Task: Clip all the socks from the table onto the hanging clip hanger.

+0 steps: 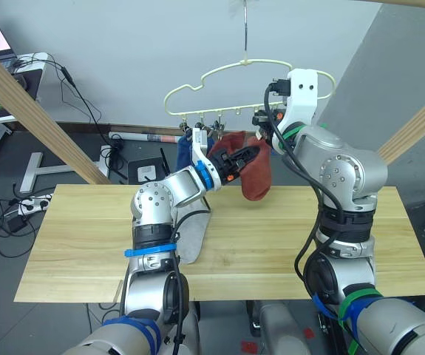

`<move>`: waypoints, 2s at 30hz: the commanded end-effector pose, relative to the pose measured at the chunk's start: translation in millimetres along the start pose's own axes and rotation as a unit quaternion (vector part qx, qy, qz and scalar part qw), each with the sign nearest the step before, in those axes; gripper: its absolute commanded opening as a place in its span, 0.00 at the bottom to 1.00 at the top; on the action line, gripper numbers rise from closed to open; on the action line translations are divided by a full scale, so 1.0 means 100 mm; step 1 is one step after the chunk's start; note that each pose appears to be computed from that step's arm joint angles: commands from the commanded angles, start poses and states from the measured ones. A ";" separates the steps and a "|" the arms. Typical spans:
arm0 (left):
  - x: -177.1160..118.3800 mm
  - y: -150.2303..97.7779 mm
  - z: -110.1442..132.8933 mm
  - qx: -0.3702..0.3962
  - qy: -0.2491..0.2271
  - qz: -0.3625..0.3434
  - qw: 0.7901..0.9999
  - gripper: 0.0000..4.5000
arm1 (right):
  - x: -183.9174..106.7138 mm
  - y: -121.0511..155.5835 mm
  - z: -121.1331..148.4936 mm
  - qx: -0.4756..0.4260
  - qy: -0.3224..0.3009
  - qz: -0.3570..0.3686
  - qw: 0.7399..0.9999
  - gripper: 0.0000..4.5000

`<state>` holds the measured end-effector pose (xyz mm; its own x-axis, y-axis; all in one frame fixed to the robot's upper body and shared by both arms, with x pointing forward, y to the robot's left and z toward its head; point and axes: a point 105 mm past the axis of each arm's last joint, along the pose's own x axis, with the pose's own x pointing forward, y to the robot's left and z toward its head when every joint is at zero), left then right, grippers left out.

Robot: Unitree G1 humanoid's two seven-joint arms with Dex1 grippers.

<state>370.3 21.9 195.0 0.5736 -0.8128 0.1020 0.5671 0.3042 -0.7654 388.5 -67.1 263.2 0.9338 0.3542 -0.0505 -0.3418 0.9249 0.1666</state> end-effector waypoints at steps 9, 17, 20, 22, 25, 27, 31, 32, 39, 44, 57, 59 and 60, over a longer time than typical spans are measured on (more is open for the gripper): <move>0.05 -0.10 0.10 0.011 -0.017 -0.016 1.000 0.00 | -0.07 0.05 0.16 0.002 -0.031 0.012 0.999 0.03; 0.05 -0.11 0.11 0.018 -0.014 -0.019 1.000 0.00 | -0.07 0.06 0.14 0.001 -0.025 0.013 1.000 0.62; 0.02 -0.08 0.11 0.052 -0.005 -0.003 0.999 0.00 | -0.08 0.06 0.14 0.000 -0.024 0.013 1.000 0.62; 0.01 -0.07 0.11 0.069 0.001 0.001 0.998 0.00 | -0.08 0.06 0.14 -0.001 -0.024 0.013 1.000 0.62; -0.06 -0.07 0.10 0.099 0.014 0.003 0.995 0.11 | -0.09 0.05 0.13 -0.002 -0.021 0.013 1.000 0.62; -0.11 -0.08 0.11 0.116 0.020 0.003 0.993 0.22 | -0.11 0.04 0.11 -0.003 -0.018 0.013 1.000 0.62; -0.21 -0.13 0.09 0.161 0.043 -0.004 0.986 0.49 | -0.15 0.05 0.04 -0.001 -0.007 0.018 1.000 0.62; -0.22 -0.14 0.08 0.168 0.048 -0.006 0.985 0.56 | -0.17 0.05 0.02 -0.001 -0.005 0.020 1.000 0.62; -0.45 -0.24 0.05 0.270 0.087 -0.026 0.959 0.82 | -0.36 0.04 -0.25 -0.011 0.028 0.026 0.999 0.62; -0.60 -0.37 0.15 0.367 0.084 -0.053 0.925 0.82 | -0.52 -0.04 -0.44 -0.038 0.048 0.005 0.998 0.62; -0.81 -0.57 0.50 0.540 0.098 -0.112 0.829 0.82 | -0.65 -0.22 -0.44 -0.086 -0.011 -0.110 0.990 0.62; -0.81 -0.60 0.53 0.552 0.099 -0.120 0.819 0.82 | -0.64 -0.19 -0.44 -0.084 -0.017 -0.111 0.990 0.62; -0.81 -0.62 0.54 0.556 0.099 -0.124 0.816 0.82 | -0.64 -0.17 -0.44 -0.082 -0.020 -0.111 0.990 0.62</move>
<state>325.6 95.8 256.0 0.3382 -0.9403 -0.0369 0.9121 0.3179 0.2588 334.8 -100.7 205.3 0.9832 0.1461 -0.1093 -0.1477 0.9890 -0.0070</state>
